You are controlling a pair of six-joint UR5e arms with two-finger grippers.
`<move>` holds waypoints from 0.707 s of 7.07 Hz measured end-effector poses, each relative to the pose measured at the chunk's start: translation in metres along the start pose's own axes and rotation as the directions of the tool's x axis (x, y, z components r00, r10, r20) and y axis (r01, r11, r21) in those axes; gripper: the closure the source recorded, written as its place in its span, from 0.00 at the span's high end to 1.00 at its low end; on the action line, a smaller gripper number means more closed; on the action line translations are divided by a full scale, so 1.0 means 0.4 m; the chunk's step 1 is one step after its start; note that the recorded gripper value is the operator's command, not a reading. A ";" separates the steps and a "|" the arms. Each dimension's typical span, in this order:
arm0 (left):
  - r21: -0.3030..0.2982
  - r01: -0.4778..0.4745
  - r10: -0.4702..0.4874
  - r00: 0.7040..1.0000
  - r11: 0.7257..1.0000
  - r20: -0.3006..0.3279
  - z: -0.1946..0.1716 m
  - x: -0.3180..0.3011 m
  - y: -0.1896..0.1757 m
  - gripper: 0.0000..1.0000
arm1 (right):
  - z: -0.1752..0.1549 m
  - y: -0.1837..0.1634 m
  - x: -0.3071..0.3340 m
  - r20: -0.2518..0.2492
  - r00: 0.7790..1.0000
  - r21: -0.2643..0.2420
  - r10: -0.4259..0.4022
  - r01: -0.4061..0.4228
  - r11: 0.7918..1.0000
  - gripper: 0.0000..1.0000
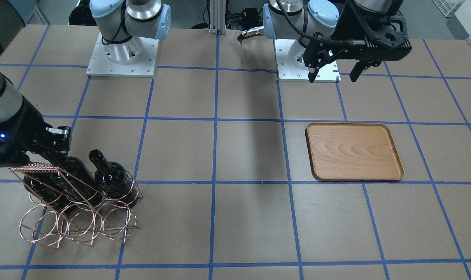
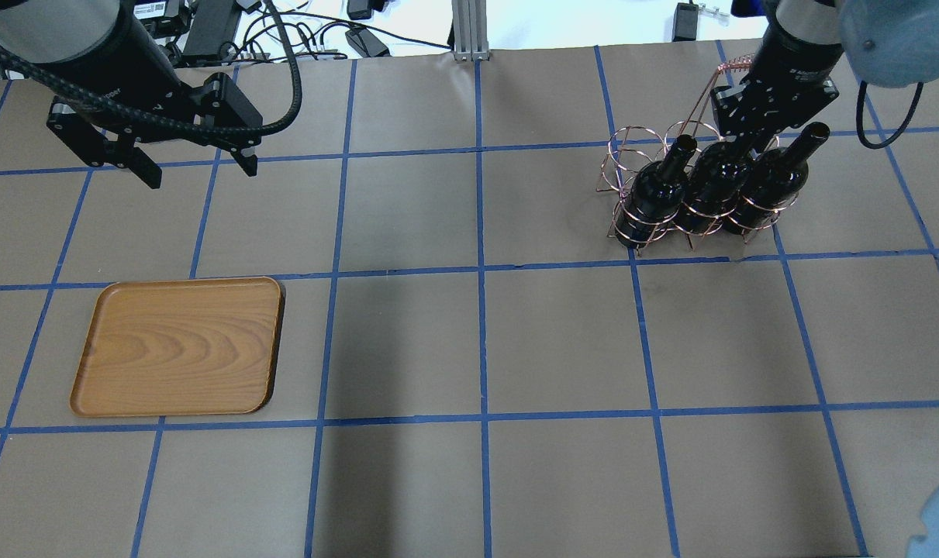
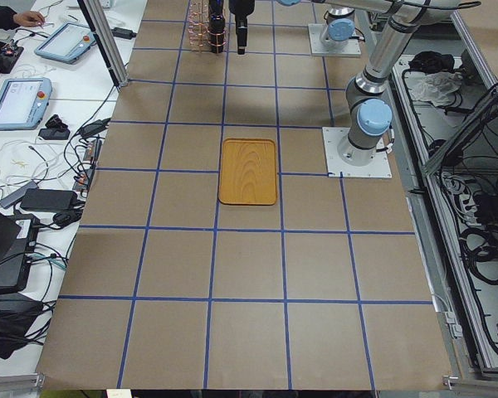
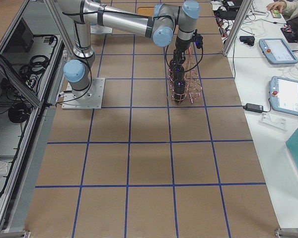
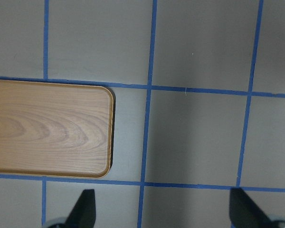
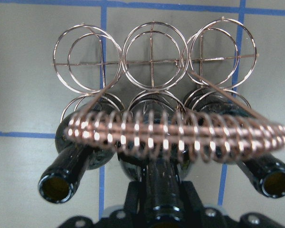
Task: Take wine from basket and place on tray
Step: 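Lift the dark wine bottle out of the rack with the right gripper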
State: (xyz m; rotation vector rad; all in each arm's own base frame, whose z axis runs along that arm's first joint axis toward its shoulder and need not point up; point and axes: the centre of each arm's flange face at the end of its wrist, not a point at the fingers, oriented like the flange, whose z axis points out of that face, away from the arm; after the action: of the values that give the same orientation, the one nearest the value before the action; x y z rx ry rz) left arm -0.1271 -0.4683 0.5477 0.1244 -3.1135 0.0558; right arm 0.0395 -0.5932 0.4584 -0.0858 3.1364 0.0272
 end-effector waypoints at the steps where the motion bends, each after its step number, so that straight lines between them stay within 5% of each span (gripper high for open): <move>1: -0.001 0.000 0.000 1.000 1.000 0.000 0.000 0.000 0.000 1.00 | -0.102 0.030 -0.012 0.015 1.000 -0.004 0.003 -0.003 1.000 0.08; 3: 0.000 0.000 0.000 1.000 1.000 0.000 0.000 0.000 0.001 1.00 | -0.276 0.149 -0.053 0.013 1.000 -0.009 0.011 -0.011 1.000 0.07; 5: -0.001 0.000 0.000 1.000 1.000 0.000 0.000 0.000 0.000 1.00 | -0.351 0.268 -0.192 0.016 0.999 -0.036 0.052 -0.051 0.998 0.04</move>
State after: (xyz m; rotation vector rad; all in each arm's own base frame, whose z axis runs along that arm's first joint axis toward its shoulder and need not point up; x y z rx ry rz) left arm -0.1271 -0.4681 0.5477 0.1243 -3.1136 0.0543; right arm 0.1099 -0.4843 0.6008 -0.0046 3.1215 0.0829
